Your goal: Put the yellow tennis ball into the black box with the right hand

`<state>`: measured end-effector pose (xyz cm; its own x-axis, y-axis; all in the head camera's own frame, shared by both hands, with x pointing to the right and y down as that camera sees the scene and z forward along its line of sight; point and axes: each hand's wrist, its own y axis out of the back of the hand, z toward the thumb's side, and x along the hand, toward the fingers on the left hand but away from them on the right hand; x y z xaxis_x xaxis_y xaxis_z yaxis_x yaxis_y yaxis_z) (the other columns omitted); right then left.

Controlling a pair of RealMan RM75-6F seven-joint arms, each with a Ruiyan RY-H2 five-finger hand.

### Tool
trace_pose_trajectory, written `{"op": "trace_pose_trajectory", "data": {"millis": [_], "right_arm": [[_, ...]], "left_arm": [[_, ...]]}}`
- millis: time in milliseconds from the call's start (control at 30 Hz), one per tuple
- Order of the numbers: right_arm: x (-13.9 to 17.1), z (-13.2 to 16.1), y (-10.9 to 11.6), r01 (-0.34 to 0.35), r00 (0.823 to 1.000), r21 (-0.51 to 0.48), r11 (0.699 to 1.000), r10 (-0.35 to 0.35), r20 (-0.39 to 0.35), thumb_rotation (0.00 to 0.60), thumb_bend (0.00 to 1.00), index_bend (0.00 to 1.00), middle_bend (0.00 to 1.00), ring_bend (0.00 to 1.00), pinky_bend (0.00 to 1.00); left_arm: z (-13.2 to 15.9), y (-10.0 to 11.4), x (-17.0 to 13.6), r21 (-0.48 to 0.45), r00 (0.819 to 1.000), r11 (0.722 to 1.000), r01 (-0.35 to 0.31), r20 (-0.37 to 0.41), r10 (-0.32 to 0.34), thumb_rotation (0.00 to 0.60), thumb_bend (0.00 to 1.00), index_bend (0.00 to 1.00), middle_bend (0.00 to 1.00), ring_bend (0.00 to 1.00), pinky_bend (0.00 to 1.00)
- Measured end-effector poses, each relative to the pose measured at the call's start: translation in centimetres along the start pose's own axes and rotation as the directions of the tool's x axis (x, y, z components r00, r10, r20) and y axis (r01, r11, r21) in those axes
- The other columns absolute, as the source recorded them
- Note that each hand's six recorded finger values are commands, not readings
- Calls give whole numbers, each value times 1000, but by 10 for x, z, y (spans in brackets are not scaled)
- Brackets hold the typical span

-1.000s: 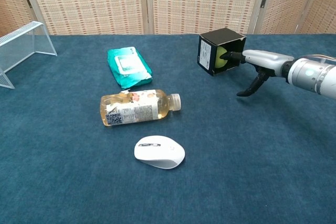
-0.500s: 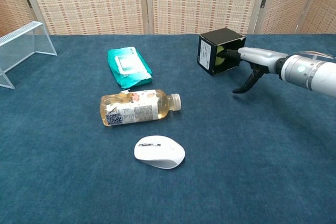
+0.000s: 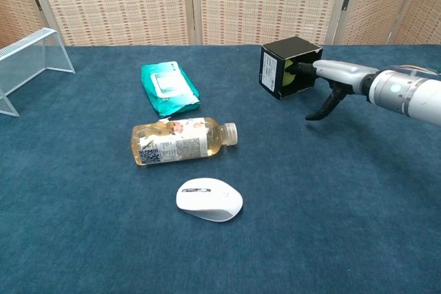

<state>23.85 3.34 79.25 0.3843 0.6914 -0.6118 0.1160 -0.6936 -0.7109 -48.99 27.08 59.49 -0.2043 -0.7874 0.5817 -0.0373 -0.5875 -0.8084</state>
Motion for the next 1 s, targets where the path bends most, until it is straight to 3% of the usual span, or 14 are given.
{"op": "trace_pose_trajectory", "data": {"millis": [533,667,833,1000], "right_arm": [[14,-6,-9,-18,999,20,1000,18,-27,600,184,43,29,0,94],[23,-8,-10,-14,999,14,1000,15,-49,600,183,43,67,0,94],[48,-9,-6,31,992,-9,999,-32,-123,600,181,74,180,0,93],[95,-14,1,63,983,-32,997,-68,-172,600,173,127,206,0,93]], "left_arm": [[1,0,-1,-1,1000,1000,1,7,-1,600,246,0,0,0,267],[1,0,-1,-4,1000,1000,1,9,-1,600,246,0,0,0,267],[0,0,-1,-8,1000,1000,5,8,-4,600,246,0,0,0,267],[3,1,-2,-10,1000,1000,3,23,-3,600,245,0,0,0,267]]}}
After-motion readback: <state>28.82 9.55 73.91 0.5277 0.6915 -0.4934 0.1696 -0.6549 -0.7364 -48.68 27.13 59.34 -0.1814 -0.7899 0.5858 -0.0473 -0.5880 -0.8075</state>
